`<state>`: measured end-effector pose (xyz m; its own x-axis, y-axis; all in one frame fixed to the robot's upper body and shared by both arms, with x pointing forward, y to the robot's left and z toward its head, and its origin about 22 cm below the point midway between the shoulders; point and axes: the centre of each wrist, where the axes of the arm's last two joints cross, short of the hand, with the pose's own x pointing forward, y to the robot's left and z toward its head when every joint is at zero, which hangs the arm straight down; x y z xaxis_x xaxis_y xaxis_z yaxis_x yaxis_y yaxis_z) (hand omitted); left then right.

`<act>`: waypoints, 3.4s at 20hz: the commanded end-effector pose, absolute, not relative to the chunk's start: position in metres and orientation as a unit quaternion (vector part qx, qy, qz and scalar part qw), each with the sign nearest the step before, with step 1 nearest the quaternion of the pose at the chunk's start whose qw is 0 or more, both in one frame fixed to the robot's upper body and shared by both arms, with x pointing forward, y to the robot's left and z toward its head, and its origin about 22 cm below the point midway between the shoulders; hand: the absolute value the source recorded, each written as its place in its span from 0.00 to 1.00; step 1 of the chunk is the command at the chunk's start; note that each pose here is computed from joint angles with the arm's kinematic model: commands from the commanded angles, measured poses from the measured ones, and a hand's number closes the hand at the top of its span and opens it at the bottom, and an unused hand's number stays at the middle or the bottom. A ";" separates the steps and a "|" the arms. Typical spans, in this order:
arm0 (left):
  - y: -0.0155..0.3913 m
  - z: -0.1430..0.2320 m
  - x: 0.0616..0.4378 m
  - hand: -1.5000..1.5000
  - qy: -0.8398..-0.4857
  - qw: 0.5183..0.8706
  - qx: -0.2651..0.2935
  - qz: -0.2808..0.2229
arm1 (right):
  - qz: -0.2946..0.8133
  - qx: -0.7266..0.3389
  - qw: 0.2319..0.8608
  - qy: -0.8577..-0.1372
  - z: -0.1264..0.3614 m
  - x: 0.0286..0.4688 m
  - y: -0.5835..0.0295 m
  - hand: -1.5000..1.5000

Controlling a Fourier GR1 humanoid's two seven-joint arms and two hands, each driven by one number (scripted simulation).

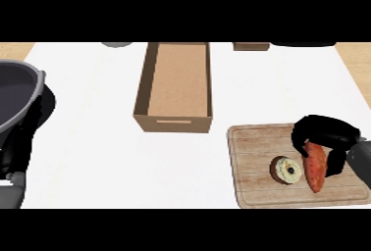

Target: Pick the sweet potato from the cutting board and place it in the cardboard box

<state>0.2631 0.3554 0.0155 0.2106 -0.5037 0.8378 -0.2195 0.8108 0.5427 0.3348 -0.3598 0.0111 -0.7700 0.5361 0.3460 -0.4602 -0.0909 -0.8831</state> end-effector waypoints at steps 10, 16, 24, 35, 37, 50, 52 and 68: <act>0.332 0.027 0.287 0.50 -0.647 0.705 0.259 -0.131 | 0.621 -0.235 0.329 -0.671 0.133 0.440 -0.334 1.00; 0.338 0.032 0.289 0.50 -0.646 0.702 0.273 -0.124 | 0.536 -0.221 0.258 -0.773 0.169 0.453 -0.328 1.00; 0.341 0.026 0.293 0.50 -0.643 0.706 0.272 -0.121 | 0.539 -0.106 0.235 -0.802 0.187 0.474 -0.269 1.00; 0.334 0.014 0.285 0.50 -0.636 0.712 0.275 -0.116 | 0.507 -0.005 0.315 -0.802 0.195 0.484 -0.156 1.00; 0.333 0.017 0.282 0.50 -0.637 0.713 0.265 -0.124 | 0.509 0.000 0.340 -0.791 0.209 0.484 -0.129 1.00; 0.327 0.026 0.292 0.50 -0.643 0.709 0.261 -0.126 | 0.531 0.003 0.379 -0.758 0.176 0.463 -0.046 1.00; 0.326 0.037 0.301 0.50 -0.651 0.701 0.261 -0.133 | 0.544 -0.034 0.368 -0.753 0.164 0.459 -0.038 1.00; 0.328 0.033 0.299 0.50 -0.652 0.701 0.258 -0.133 | 0.446 0.036 0.454 -0.770 0.143 0.458 -0.049 0.00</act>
